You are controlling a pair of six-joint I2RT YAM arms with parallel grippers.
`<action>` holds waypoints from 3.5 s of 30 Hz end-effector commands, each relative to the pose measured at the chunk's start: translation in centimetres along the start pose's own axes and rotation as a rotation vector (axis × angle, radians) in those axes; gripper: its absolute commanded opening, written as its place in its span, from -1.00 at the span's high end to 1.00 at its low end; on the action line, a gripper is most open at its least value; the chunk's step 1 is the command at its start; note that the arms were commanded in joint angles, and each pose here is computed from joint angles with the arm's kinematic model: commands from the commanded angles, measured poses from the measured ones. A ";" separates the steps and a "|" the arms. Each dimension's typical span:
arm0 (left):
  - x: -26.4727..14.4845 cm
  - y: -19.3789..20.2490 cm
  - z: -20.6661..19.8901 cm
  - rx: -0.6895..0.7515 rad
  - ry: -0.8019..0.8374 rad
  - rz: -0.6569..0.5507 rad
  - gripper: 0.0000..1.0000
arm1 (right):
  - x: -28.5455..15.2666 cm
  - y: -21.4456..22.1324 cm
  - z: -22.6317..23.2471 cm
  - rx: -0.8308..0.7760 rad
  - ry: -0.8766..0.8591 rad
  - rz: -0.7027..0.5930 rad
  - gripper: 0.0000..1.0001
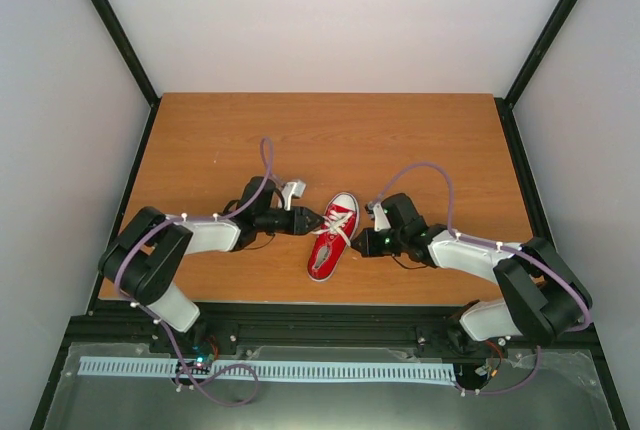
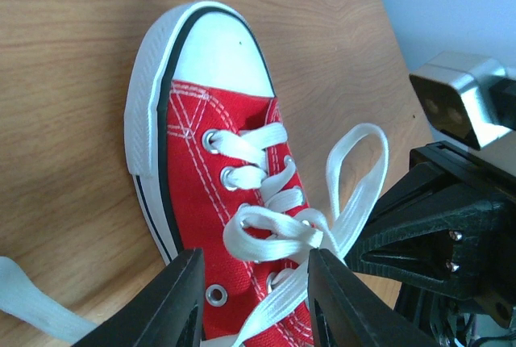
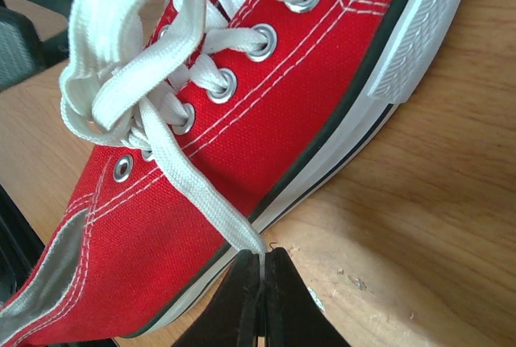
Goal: Tie the shoes
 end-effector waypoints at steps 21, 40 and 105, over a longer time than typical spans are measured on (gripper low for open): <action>2.1 -1.7 -0.2 -0.061 0.111 -0.009 0.24 | -1.6 -1.7 1.2 0.004 -0.002 -0.093 -0.30; 3.2 -1.9 0.8 -0.091 0.101 -0.003 0.57 | -0.2 -8.1 3.7 -0.031 -0.040 -0.272 -0.59; -3.7 -6.7 0.6 0.052 -0.356 -0.183 -1.00 | -5.6 -11.6 1.1 -0.110 0.281 -0.425 -1.00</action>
Point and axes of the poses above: each gripper's point midway between its finger pads, its own x axis out along the fingers, its own z axis along the line the jaws close on, y = z × x, the point moved 4 cm from there along -x, back along the fingers, and after that the axes turned 6 degrees about x, right-handed, at the moved point
